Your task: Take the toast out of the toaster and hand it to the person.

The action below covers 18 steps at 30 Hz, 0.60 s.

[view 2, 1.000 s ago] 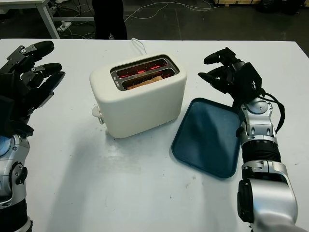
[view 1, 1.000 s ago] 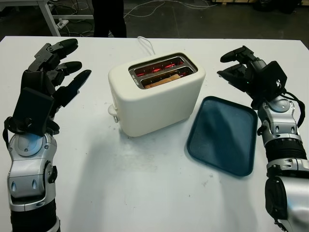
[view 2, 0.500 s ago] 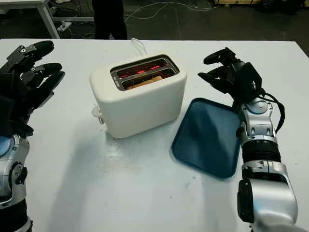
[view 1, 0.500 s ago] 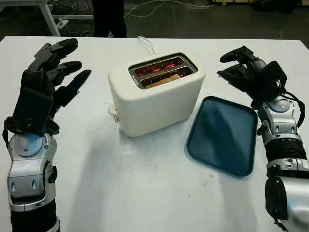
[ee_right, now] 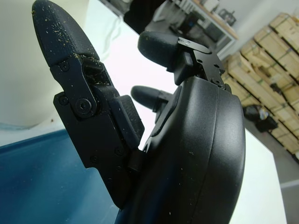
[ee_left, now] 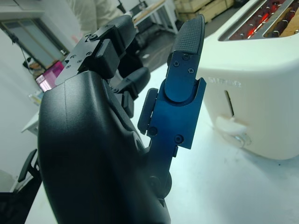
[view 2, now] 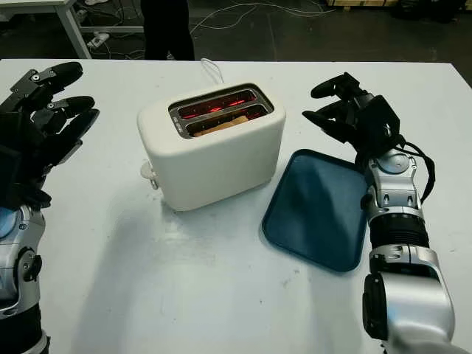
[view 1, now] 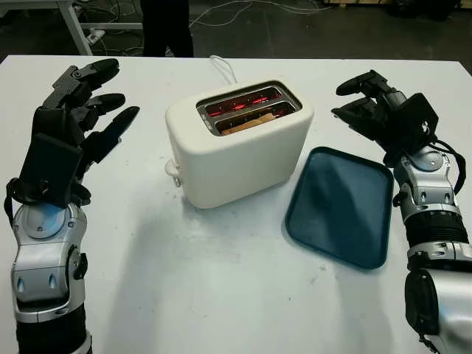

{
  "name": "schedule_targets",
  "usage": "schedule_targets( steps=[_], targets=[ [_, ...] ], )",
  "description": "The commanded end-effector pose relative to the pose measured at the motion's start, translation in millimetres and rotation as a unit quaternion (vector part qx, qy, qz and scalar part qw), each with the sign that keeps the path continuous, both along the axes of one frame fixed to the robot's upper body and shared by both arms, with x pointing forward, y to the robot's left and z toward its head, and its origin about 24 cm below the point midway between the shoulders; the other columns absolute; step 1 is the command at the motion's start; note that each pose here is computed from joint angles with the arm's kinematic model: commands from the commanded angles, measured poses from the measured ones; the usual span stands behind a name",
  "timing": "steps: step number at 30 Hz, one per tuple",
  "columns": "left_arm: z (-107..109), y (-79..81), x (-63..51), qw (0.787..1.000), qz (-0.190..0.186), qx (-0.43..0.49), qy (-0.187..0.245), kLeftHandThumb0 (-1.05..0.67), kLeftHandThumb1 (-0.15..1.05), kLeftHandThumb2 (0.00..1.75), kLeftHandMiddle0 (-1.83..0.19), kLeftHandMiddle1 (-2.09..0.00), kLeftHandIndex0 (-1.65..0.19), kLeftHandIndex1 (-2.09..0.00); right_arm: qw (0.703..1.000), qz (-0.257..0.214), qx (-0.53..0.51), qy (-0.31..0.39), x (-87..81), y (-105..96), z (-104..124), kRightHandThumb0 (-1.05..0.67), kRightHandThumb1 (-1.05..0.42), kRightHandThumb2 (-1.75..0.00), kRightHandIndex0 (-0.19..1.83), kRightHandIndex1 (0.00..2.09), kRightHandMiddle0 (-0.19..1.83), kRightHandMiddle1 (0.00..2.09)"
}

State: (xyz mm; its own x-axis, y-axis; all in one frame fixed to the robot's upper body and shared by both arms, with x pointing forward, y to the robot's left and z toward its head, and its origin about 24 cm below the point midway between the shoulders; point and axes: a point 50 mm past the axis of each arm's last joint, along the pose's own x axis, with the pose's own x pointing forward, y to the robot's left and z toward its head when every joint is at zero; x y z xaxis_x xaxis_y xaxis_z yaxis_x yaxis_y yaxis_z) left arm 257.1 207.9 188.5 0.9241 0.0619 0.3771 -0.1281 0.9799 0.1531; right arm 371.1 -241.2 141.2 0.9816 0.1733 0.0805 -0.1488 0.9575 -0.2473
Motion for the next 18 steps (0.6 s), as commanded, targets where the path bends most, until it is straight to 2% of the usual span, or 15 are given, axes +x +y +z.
schedule_targets(
  steps=[1,18],
  targets=[
    [-1.1,0.5,-1.5,1.000,0.000,-0.001,-0.003,-0.58,0.91,0.00,-0.25,-0.89,-0.39,-0.48,1.000,-0.002,-0.004,-0.011,1.5,-0.2,8.6,-1.05,-0.78,0.00,0.02,1.72,0.13,1.57],
    [-1.7,0.1,-1.9,1.000,0.000,-0.002,0.000,-0.58,0.91,0.00,-0.25,-0.88,-0.39,-0.48,1.000,0.002,0.000,-0.013,1.4,0.3,8.7,-1.05,-0.77,0.00,0.03,1.73,0.14,1.57]
  ],
)
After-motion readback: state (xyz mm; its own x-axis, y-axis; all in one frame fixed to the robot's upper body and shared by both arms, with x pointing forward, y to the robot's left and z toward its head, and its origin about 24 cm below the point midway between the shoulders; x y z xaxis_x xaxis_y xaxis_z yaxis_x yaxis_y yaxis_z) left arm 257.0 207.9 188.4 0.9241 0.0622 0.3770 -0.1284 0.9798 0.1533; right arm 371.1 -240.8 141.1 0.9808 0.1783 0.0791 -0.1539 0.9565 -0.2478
